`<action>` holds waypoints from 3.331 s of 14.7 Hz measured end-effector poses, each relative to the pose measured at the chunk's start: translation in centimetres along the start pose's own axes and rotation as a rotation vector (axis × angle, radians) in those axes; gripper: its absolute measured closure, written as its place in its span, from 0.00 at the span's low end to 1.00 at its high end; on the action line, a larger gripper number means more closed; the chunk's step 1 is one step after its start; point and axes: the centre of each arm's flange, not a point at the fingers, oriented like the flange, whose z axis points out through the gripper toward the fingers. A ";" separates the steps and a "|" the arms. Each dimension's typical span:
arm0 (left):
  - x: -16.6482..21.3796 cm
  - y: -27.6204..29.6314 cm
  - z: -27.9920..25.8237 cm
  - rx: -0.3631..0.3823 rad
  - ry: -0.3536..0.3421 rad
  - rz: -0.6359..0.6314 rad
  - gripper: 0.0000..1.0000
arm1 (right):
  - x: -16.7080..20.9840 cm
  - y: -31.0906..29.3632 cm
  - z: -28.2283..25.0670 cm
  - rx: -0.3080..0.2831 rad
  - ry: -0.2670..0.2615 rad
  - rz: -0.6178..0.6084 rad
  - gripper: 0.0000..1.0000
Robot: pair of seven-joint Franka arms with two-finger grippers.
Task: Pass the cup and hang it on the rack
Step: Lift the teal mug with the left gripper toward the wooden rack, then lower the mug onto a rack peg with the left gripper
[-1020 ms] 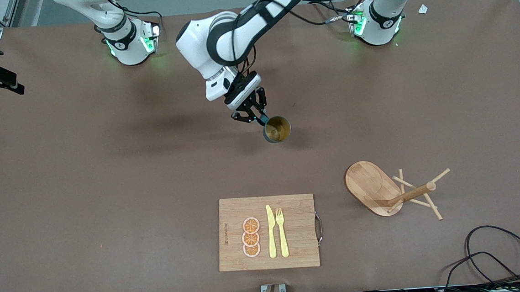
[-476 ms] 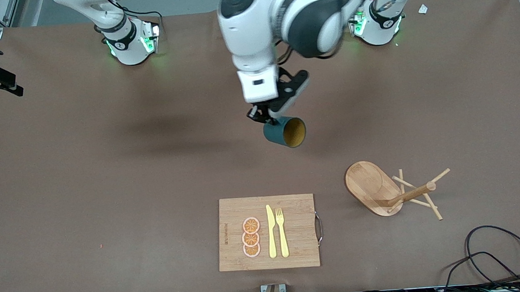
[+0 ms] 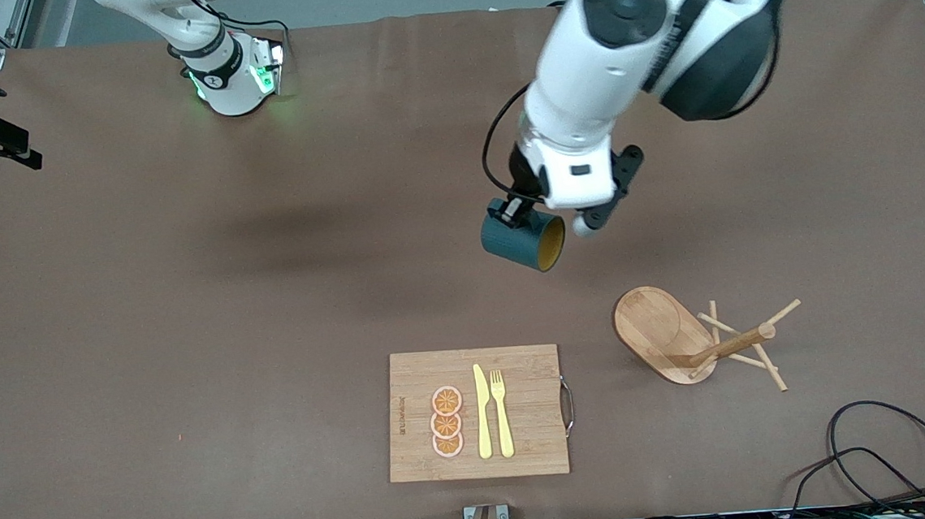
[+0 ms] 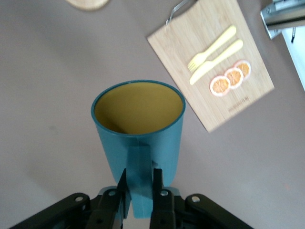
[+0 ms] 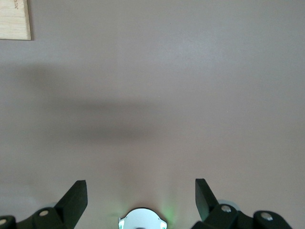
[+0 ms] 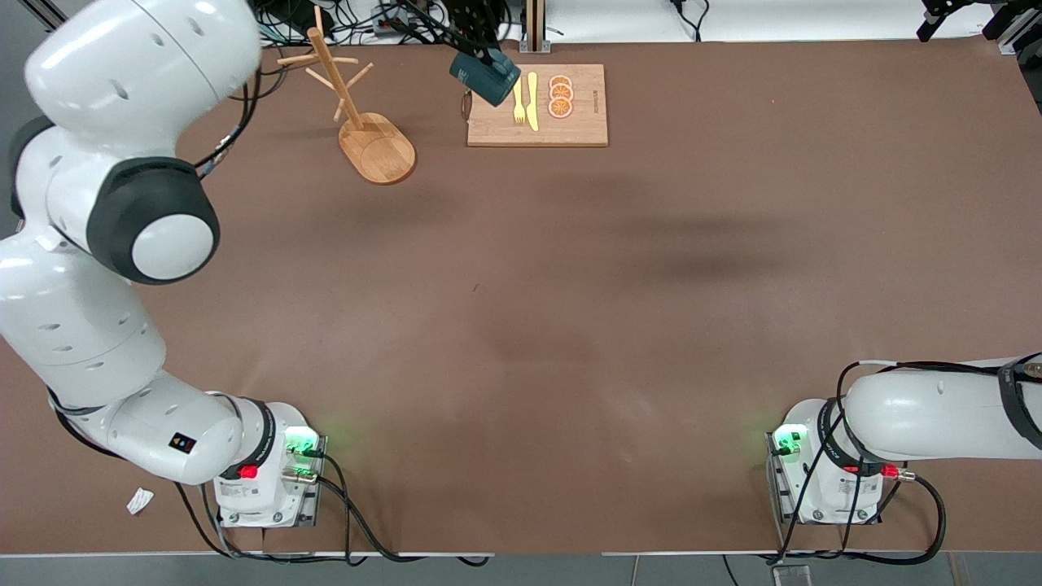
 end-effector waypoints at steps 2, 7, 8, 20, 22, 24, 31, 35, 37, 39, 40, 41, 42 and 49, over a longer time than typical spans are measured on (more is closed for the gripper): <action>3.9 -0.2 -2.1 -0.043 -0.100 -0.022 0.78 | 0.0 0.0 0.0 0.000 0.000 0.000 0.00; 15.4 -2.4 -6.0 -0.162 -0.300 0.007 0.78 | 0.0 0.0 0.0 0.000 -0.001 0.000 0.00; 17.0 -3.0 -6.3 -0.176 -0.334 0.016 0.78 | 0.0 0.0 0.0 0.000 -0.001 -0.001 0.00; 30.0 -10.0 -0.2 -0.252 -0.519 0.162 0.79 | -0.2 0.0 0.1 0.002 -0.017 -0.001 0.00; 31.5 -11.2 0.6 -0.262 -0.521 0.184 0.79 | -0.2 0.0 0.1 0.002 -0.018 -0.001 0.00; 33.0 -12.2 1.4 -0.270 -0.525 0.202 0.79 | -0.2 0.0 0.1 0.002 -0.019 -0.001 0.00; 38.1 -14.8 4.1 -0.311 -0.533 0.255 0.79 | -0.2 0.0 0.2 0.002 -0.020 0.000 0.00; 40.8 -16.2 4.8 -0.361 -0.545 0.255 0.79 | -0.3 0.0 0.2 0.002 -0.021 0.000 0.00; 41.8 -16.9 5.1 -0.382 -0.548 0.256 0.79 | -0.3 0.0 0.2 0.002 -0.022 0.000 0.00; 42.6 -17.3 5.2 -0.403 -0.556 0.242 0.79 | -0.3 0.0 0.2 0.002 -0.023 0.000 0.00; 43.0 -17.4 5.2 -0.418 -0.562 0.234 0.79 | -0.3 0.0 0.2 0.002 -0.023 0.000 0.00; 43.3 -17.6 5.2 -0.429 -0.565 0.230 0.79 | -0.3 0.0 0.2 0.002 -0.023 0.000 0.00; 43.6 -17.8 5.2 -0.437 -0.567 0.225 0.79 | -0.3 0.0 0.2 0.002 -0.023 0.000 0.00; 44.6 -18.2 5.7 -0.478 -0.592 0.192 0.57 | -0.3 0.0 0.2 0.002 -0.023 0.000 0.00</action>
